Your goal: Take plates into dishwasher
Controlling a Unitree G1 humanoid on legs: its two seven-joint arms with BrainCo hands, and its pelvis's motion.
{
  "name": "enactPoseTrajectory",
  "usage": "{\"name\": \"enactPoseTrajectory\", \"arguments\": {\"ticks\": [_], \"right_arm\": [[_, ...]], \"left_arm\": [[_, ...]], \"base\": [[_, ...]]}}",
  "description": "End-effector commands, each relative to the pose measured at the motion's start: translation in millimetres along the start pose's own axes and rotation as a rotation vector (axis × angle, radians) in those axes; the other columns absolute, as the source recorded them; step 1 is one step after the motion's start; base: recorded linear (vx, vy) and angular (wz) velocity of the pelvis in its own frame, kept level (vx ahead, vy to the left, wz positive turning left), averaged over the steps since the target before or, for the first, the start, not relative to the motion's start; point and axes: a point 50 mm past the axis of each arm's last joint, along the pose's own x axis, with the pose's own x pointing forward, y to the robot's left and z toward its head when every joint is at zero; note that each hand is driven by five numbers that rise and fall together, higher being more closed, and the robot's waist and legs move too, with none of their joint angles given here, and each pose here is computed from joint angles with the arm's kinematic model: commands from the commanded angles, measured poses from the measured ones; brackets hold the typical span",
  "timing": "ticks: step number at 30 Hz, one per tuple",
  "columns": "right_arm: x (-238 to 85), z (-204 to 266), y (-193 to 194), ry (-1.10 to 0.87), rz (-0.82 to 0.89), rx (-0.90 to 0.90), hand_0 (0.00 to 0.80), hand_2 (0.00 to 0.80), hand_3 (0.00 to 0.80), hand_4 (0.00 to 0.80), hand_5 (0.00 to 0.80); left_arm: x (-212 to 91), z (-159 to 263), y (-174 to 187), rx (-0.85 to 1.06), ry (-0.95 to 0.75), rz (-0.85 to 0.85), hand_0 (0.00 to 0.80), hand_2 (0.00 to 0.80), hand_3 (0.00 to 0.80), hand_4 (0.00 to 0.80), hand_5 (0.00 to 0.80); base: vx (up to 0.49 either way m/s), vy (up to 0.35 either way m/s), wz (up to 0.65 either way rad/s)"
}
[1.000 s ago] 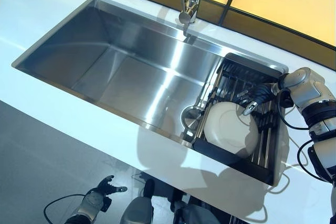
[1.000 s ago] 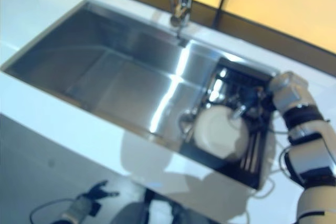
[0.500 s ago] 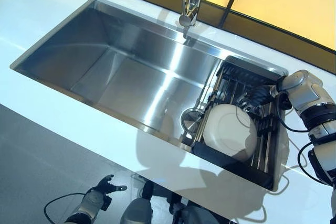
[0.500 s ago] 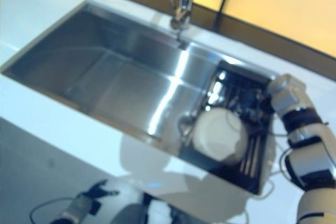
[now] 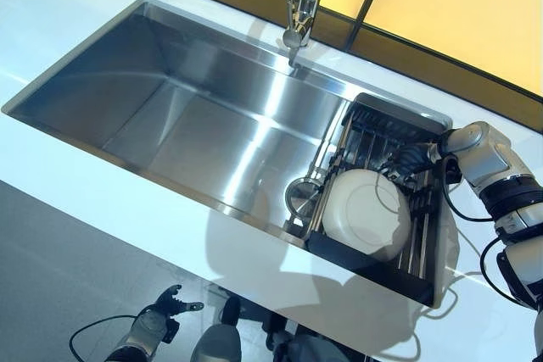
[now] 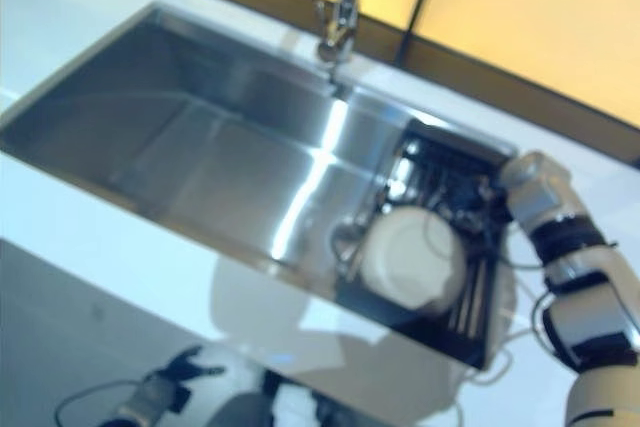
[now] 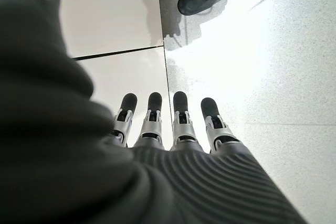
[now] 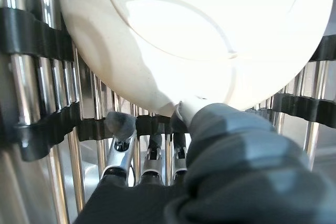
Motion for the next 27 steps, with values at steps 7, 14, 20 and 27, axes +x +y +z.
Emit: {"name": "enactPoseTrajectory", "arguments": {"ticks": [7, 14, 20, 27], "right_arm": [[27.9, 27.6, 56.7, -0.225, 0.400, -0.011, 0.455, 0.455, 0.455, 0.455, 0.455], [24.6, 31.4, 55.5, -0.239, 0.408, -0.009, 0.000, 0.000, 0.000, 0.000, 0.000], [22.9, 32.8, 57.5, -0.237, 0.432, -0.019, 0.000, 0.000, 0.000, 0.000, 0.000], [23.1, 33.9, 61.9, -0.235, 0.455, -0.035, 0.000, 0.000, 0.000, 0.000, 0.000]], "left_arm": [[-0.9, -10.6, 5.9, -0.021, 0.021, 0.044, 0.000, 0.000, 0.000, 0.000, 0.000], [-1.9, -16.5, 6.4, -0.025, 0.038, 0.056, 0.000, 0.000, 0.000, 0.000, 0.000], [-2.7, -20.2, 7.3, -0.026, 0.045, 0.062, 0.000, 0.000, 0.000, 0.000, 0.000], [-2.7, -21.7, 5.8, -0.029, 0.053, 0.062, 0.000, 0.000, 0.000, 0.000, 0.000]], "base": [[0.000, 0.002, -0.02], [-0.005, 0.001, -0.10], [0.000, 0.001, -0.01], [0.007, 0.009, -0.04]]}}
